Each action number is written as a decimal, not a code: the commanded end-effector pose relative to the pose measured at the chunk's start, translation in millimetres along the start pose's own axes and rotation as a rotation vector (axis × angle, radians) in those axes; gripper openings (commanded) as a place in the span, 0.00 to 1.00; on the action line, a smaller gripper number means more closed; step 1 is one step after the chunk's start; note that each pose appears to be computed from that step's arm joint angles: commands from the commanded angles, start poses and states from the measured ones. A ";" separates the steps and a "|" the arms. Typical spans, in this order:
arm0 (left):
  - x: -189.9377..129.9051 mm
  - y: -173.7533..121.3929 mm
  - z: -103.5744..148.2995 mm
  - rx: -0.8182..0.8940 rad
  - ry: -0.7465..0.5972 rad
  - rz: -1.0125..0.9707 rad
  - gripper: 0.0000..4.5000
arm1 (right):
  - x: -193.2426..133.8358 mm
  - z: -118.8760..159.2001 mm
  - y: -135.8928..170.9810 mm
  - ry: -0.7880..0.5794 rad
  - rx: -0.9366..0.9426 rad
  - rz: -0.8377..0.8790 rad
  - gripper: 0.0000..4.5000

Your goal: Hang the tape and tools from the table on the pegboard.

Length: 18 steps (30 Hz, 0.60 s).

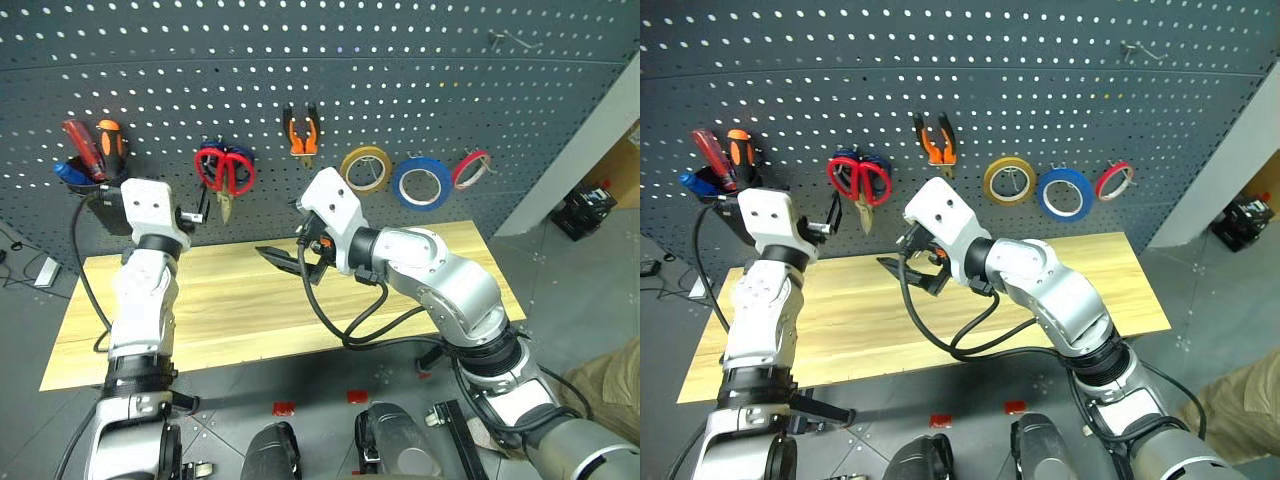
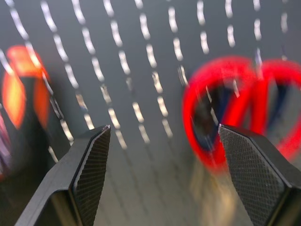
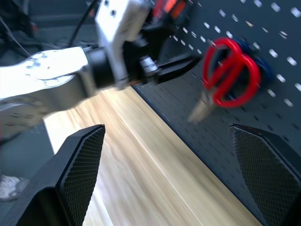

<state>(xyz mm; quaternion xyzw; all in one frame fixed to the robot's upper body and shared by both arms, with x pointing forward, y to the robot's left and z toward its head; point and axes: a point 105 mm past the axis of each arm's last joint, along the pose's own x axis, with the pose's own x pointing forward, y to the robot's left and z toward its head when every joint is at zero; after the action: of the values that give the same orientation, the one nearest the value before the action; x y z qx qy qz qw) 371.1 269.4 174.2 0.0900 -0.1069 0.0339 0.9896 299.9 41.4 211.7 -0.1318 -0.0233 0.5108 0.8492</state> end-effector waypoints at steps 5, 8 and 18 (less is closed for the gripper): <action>-35.0 9.8 0.7 -0.120 0.112 0.057 0.86 | -26.8 -34.8 -45.6 -0.010 0.039 -0.277 1.00; -44.2 13.4 -5.6 -0.093 0.134 0.068 0.86 | -39.7 -55.7 -66.9 -0.040 0.088 -0.432 1.00; -65.7 20.7 -42.2 -0.085 0.240 0.146 0.86 | -89.1 -162.3 -110.9 0.053 0.222 -0.795 1.00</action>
<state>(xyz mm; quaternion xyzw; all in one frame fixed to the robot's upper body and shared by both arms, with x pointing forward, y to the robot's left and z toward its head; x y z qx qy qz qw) 317.0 290.9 116.6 0.0269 0.0221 0.0988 0.9945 375.6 -100.7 90.4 -0.0338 0.0188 0.1721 0.9843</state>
